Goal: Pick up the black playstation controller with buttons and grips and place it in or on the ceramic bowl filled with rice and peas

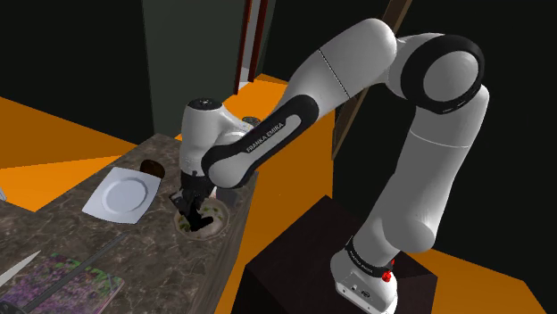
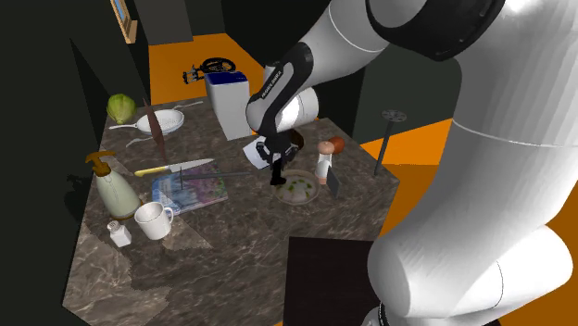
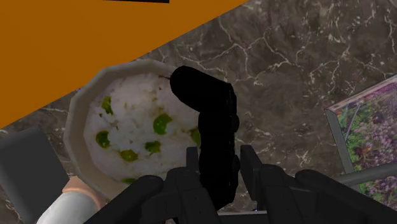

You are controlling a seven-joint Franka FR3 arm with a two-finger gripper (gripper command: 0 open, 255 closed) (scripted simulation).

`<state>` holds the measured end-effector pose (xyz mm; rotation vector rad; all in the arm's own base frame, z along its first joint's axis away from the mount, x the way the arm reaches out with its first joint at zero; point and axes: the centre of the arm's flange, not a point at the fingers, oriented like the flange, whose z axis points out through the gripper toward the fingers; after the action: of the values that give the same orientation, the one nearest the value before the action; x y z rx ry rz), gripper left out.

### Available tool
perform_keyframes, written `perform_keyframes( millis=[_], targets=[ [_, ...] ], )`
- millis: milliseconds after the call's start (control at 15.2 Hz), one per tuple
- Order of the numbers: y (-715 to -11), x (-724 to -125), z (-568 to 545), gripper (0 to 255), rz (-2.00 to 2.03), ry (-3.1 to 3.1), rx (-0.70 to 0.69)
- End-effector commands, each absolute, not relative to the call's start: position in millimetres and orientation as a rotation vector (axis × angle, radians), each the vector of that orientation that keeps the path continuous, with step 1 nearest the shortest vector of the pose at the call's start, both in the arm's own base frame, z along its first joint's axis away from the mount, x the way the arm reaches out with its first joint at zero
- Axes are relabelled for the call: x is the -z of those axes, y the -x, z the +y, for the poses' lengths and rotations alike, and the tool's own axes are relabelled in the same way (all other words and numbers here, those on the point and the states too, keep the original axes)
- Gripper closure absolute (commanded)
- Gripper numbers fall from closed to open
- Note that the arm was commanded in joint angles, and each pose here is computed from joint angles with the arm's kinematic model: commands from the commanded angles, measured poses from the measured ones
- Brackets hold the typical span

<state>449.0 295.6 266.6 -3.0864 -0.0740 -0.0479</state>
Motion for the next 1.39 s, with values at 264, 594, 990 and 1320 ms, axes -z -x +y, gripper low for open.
perform_keyframes(
  millis=[264, 594, 990, 1320],
  targets=[
    [-492, -263, 241, 255, -0.077, 3.086, 0.048],
    [-492, -237, 241, 255, -0.077, 3.086, 0.048],
    [-492, -205, 241, 255, -0.077, 3.086, 0.048],
    [-492, -194, 241, 255, -0.077, 3.086, 0.048]
  ],
)
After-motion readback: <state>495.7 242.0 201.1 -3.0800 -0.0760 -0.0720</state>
